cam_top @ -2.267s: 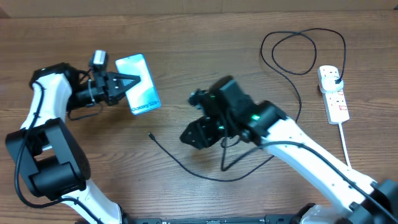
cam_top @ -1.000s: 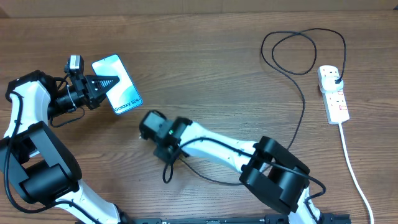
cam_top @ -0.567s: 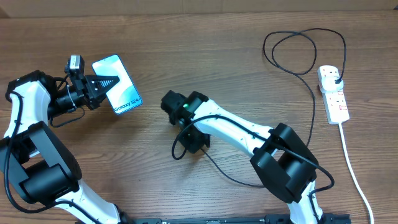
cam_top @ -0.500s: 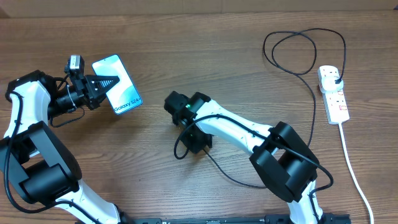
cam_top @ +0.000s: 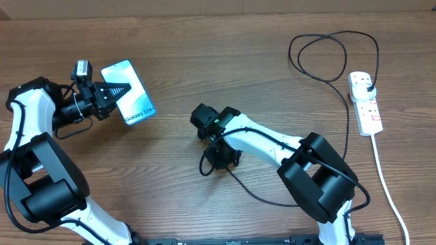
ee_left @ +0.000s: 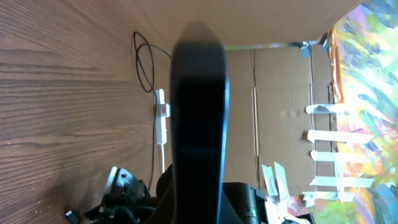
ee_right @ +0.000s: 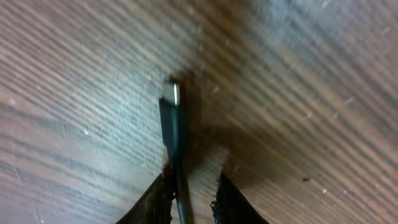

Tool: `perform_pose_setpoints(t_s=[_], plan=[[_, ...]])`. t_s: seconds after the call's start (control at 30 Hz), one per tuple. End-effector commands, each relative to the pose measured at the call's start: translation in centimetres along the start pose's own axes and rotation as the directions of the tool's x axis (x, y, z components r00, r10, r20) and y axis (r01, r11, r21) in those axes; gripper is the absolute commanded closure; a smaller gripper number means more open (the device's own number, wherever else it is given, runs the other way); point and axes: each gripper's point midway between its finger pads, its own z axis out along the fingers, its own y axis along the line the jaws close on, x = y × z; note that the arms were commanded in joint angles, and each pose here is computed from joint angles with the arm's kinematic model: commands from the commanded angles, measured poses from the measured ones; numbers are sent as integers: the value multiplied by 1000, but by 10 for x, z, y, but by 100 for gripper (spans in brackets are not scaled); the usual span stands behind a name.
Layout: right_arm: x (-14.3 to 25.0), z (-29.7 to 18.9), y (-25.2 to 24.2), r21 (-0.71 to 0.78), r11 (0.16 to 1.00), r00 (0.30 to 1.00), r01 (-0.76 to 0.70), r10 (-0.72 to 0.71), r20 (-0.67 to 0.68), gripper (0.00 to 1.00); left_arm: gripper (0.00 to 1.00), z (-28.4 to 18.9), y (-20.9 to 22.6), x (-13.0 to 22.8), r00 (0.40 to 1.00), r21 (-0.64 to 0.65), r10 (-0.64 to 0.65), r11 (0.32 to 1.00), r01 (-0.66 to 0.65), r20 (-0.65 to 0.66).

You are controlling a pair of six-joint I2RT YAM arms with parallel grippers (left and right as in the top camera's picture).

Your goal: Plug charger to phone and switch on socket

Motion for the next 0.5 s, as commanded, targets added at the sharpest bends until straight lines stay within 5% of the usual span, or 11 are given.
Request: perform_pose_setpoints(t_s=[0.0,0.27,0.4,0.47], plan=[[10,19,-12,29,999,999,-18,19,-43,76,96,-3,-14,-1,999,28,25,999,-25,22],[3,19,-7,2,1000,1000,-16,16,-18,78,96,-3,-13,-1,999,27,25,999,-25,21],[3,19,-7,-1,1000,1000,-16,16,-16,84,96,-3,-13,-1,999,27,25,999,-26,22],[2,19,-6,-3,1000,1000,-15,15,-13,96,96,-3,-13,-1,999,27,25,999,-26,22]])
